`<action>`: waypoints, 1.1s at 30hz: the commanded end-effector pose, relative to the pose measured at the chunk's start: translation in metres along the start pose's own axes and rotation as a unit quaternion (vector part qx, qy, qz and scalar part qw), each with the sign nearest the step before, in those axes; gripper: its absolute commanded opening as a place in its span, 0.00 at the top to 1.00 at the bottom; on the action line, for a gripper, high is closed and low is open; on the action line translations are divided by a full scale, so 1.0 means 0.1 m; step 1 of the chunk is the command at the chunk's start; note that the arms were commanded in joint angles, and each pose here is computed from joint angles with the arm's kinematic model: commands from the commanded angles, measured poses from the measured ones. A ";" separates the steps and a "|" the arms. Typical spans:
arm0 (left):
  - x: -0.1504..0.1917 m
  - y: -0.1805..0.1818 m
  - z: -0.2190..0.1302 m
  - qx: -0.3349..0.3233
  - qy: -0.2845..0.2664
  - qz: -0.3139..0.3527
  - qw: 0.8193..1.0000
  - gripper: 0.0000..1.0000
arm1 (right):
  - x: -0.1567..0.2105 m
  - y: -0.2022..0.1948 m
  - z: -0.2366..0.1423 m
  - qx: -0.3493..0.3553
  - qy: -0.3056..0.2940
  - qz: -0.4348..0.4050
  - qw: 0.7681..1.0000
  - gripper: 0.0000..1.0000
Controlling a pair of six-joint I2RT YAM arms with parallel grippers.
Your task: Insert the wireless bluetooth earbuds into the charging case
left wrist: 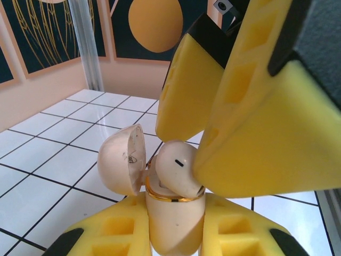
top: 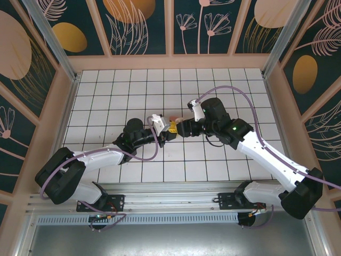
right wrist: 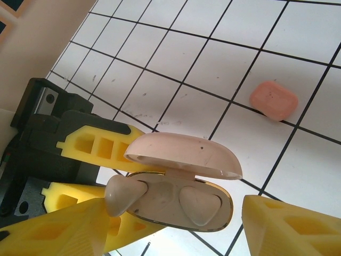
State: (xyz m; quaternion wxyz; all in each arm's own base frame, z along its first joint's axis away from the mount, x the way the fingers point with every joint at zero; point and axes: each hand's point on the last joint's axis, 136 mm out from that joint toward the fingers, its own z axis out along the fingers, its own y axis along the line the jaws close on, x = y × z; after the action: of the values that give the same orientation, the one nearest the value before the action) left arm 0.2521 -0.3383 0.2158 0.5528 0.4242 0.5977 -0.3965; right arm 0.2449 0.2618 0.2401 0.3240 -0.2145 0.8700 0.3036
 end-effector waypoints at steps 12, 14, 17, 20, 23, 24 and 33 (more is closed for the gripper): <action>-0.27 -0.06 -0.08 0.007 -0.043 0.021 0.999 0.89 | -0.07 -0.14 -0.12 0.005 -0.018 0.019 1.000 0.34; -0.26 -0.06 -0.08 0.006 -0.042 0.021 0.999 0.89 | -0.08 -0.15 -0.14 0.006 -0.019 0.021 1.000 0.34; -0.28 -0.06 -0.08 0.006 -0.044 0.023 0.999 0.89 | -0.09 -0.14 -0.18 0.002 -0.024 0.021 0.999 0.34; -0.27 -0.05 -0.07 0.006 -0.042 0.021 0.999 0.89 | -0.10 -0.16 -0.20 0.001 -0.028 0.023 0.999 0.34; -0.27 -0.06 -0.07 0.007 -0.043 0.020 0.999 0.89 | -0.09 -0.16 -0.21 -0.001 -0.028 0.025 0.999 0.34; -0.27 -0.05 -0.07 0.004 -0.042 0.021 0.999 0.89 | -0.10 -0.15 -0.22 -0.004 -0.029 0.025 0.999 0.35; -0.20 0.05 -0.05 -0.020 -0.024 0.017 0.999 0.89 | -0.27 0.07 -0.37 0.001 -0.056 0.027 0.998 0.43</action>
State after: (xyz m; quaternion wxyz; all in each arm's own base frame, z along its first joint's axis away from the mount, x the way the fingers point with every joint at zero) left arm 0.2532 -0.3353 0.2249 0.5665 0.4181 0.5925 -0.3915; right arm 0.2450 0.2489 0.2578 0.3383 -0.1890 0.8638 0.3220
